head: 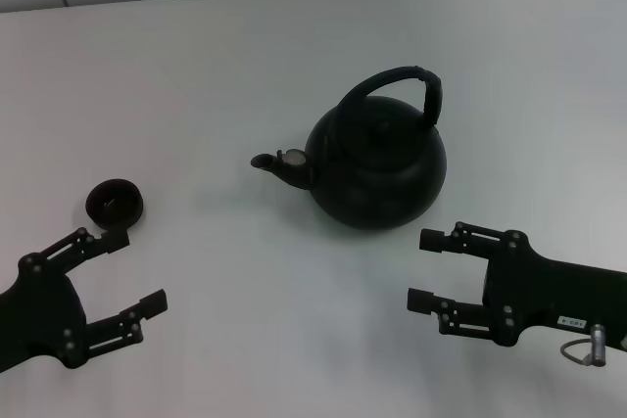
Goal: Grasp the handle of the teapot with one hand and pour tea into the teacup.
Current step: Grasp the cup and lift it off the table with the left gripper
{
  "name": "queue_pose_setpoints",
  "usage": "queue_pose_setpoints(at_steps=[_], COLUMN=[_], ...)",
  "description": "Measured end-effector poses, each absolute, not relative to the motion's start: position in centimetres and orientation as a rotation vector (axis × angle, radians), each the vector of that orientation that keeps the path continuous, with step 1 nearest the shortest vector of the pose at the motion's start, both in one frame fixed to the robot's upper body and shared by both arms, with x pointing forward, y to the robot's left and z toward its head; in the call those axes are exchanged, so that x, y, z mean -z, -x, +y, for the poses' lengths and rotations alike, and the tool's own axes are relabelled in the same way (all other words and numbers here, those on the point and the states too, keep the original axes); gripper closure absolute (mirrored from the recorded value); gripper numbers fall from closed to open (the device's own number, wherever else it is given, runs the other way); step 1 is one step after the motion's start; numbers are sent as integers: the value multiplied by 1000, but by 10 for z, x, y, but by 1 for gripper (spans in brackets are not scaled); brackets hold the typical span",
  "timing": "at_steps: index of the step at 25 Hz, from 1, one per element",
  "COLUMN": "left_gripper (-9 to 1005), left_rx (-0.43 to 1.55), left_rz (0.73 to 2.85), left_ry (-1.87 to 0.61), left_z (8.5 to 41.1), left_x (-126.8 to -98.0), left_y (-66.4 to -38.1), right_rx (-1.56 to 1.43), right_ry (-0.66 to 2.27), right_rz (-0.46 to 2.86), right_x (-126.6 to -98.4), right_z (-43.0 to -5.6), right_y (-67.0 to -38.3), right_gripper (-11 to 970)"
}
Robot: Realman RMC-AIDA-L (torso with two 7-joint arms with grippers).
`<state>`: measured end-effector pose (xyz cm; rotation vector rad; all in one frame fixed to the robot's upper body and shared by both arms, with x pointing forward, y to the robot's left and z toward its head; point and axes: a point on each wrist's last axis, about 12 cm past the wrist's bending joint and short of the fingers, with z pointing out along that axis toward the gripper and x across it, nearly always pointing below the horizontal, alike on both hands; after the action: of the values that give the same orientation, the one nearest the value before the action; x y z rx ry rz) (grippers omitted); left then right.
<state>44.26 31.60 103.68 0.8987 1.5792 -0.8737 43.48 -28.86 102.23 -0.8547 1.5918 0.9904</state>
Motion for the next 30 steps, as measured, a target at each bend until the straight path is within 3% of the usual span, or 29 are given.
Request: queue_pose_setpoints(at_steps=[30], left_gripper=[135], left_rx=[836], left_rz=[1596], left_ry=[-880], left_z=[320], left_x=[-1036], left_y=[-445], right_rx=[-983], right_ry=[854], right_rz=[1596], right_x=[-1022], right_z=[-286], right_y=[-439], right_gripper=[231])
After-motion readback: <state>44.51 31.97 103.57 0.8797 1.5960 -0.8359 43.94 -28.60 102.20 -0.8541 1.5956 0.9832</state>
